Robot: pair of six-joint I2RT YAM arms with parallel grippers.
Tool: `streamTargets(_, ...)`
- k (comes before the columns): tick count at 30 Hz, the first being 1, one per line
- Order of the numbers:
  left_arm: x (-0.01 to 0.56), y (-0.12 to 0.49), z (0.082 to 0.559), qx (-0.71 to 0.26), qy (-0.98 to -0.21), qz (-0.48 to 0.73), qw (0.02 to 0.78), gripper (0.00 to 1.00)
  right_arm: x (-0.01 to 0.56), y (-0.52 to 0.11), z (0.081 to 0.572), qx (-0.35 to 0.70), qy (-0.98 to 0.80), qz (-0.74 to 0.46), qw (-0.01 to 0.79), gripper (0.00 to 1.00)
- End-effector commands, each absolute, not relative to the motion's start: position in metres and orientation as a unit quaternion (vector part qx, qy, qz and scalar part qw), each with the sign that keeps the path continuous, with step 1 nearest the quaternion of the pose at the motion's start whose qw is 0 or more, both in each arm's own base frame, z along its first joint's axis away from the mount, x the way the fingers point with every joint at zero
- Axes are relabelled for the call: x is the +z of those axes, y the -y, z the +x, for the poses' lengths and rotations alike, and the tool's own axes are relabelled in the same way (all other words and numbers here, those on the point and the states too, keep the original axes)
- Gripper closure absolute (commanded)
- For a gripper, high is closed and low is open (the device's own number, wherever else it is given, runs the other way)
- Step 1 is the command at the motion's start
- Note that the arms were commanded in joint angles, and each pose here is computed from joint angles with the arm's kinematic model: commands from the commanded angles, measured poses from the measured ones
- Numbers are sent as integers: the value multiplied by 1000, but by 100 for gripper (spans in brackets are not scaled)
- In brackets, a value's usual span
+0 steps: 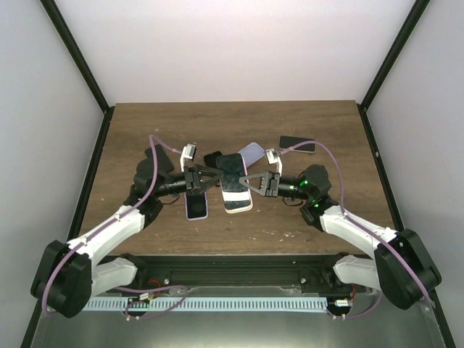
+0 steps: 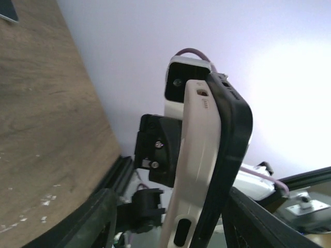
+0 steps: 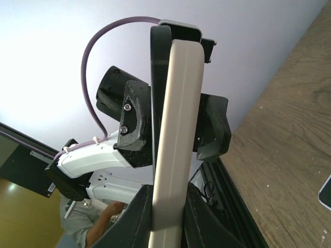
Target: Put the phone into the phone case
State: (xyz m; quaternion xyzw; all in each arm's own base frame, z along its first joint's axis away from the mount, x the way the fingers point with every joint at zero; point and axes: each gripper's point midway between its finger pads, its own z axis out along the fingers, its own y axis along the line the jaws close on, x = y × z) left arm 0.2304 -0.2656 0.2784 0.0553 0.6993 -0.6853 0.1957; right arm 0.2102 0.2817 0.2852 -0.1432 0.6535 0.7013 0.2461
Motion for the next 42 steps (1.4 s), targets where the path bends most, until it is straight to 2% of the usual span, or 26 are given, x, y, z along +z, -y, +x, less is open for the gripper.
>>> streamTargets(1,297,266,224,-719,-661,70,201,46,319,-283,203,728,-604,-175,273,92)
streamTargets(3,297,266,224,-724,-657,67,198,54,314,-283,203,727,-608,-173,270,92)
streamTargets(7,295,268,223,-723,-659,76,192,77,303,-285,203,726,-613,-171,260,88)
streamTargets(11,291,271,221,-712,-666,102,197,83,300,-287,202,728,-617,-172,244,74)
streamTargets(14,290,272,220,-702,-672,124,202,84,301,-287,202,729,-617,-175,241,63)
streamTargets(17,292,274,217,-692,-675,152,204,84,302,-288,202,727,-619,-179,238,61)
streamTargets(19,291,275,216,-685,-680,161,206,84,301,-288,203,726,-622,-176,237,65)
streamTargets(23,290,275,218,-674,-691,164,205,80,303,-289,204,726,-619,-177,240,84)
streamTargets(25,295,275,217,-676,-688,167,205,74,305,-288,204,729,-614,-176,245,87)
streamTargets(30,302,271,208,-689,-684,146,187,50,325,-282,202,744,-587,-170,270,89)
streamTargets(32,298,268,204,-694,-684,133,181,46,336,-279,203,744,-577,-170,291,89)
streamTargets(37,290,267,198,-694,-689,126,166,48,355,-272,207,732,-559,-169,350,89)
streamTargets(42,284,269,194,-690,-693,137,157,62,363,-270,213,723,-554,-165,378,88)
